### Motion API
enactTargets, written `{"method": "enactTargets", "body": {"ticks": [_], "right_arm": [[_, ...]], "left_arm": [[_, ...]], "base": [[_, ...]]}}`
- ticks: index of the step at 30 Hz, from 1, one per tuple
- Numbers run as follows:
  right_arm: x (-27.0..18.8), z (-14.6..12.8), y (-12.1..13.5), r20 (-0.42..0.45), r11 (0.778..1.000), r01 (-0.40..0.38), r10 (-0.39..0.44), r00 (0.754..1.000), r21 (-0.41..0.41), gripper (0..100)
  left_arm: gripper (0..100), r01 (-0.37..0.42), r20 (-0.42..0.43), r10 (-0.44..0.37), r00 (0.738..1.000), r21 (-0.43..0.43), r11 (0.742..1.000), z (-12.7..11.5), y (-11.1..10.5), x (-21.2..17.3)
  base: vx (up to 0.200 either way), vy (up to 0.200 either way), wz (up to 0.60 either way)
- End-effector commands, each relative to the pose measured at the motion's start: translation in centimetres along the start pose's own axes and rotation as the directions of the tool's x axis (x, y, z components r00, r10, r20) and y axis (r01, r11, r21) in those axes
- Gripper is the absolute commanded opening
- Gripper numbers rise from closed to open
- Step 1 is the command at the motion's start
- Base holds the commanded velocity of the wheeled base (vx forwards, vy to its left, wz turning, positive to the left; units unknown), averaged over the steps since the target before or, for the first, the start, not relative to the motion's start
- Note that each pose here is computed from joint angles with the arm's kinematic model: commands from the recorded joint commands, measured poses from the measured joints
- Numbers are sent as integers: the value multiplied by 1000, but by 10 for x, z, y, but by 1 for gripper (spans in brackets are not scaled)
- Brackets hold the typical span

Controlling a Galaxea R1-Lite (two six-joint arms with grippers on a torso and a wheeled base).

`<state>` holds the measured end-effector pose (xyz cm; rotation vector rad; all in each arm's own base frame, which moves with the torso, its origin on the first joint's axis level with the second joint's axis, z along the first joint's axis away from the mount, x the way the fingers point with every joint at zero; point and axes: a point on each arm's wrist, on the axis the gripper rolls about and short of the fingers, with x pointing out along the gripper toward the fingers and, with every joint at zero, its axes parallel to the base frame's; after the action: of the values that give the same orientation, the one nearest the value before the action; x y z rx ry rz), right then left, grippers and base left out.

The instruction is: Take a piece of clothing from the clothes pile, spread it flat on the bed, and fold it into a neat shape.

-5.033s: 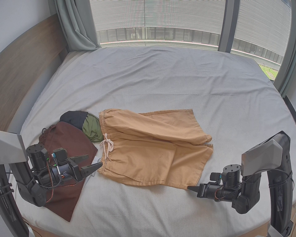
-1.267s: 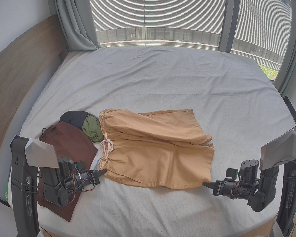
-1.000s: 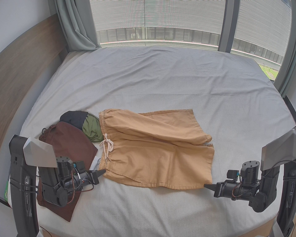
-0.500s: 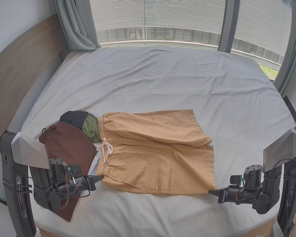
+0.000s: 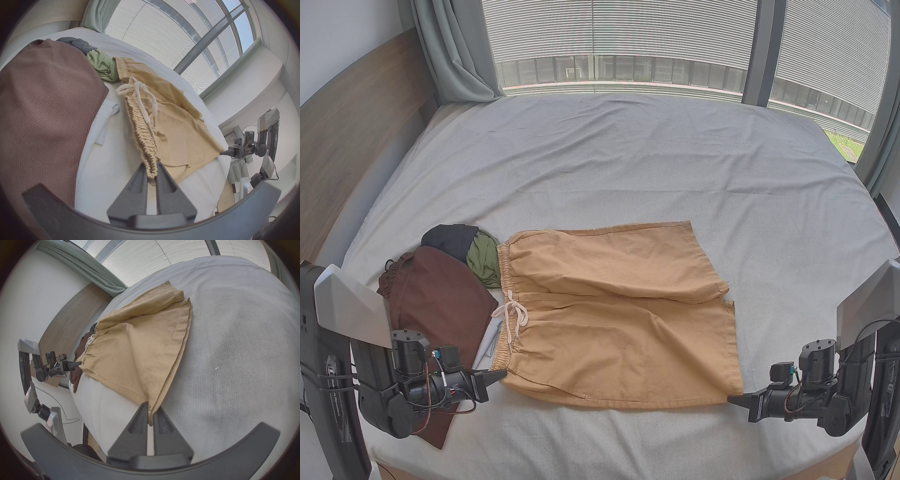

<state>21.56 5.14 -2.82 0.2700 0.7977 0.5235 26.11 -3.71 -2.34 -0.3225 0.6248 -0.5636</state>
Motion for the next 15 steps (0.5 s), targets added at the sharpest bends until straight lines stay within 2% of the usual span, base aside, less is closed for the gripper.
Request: {"method": "enactTargets", "body": {"ticks": [1, 5, 15], "right_arm": [[-2, -4, -1, -20, 1000, 5, -5, 1000, -4, 0], [-2, -6, -2, -27, 1000, 4, -5, 1000, -9, 0], [-4, -9, -3, -47, 999, -7, 5, 999, -37, 0]], "left_arm": [[0, 8, 2, -8, 1000, 0, 1000, 1, -6, -10], [0, 5, -15, -5, 1000, -6, 1000, -2, -7, -14], [0, -4, -39, 6, 999, 44, 999, -9, -4, -22]], "base": [[0, 0, 0], [0, 0, 0], [0, 0, 0]]}}
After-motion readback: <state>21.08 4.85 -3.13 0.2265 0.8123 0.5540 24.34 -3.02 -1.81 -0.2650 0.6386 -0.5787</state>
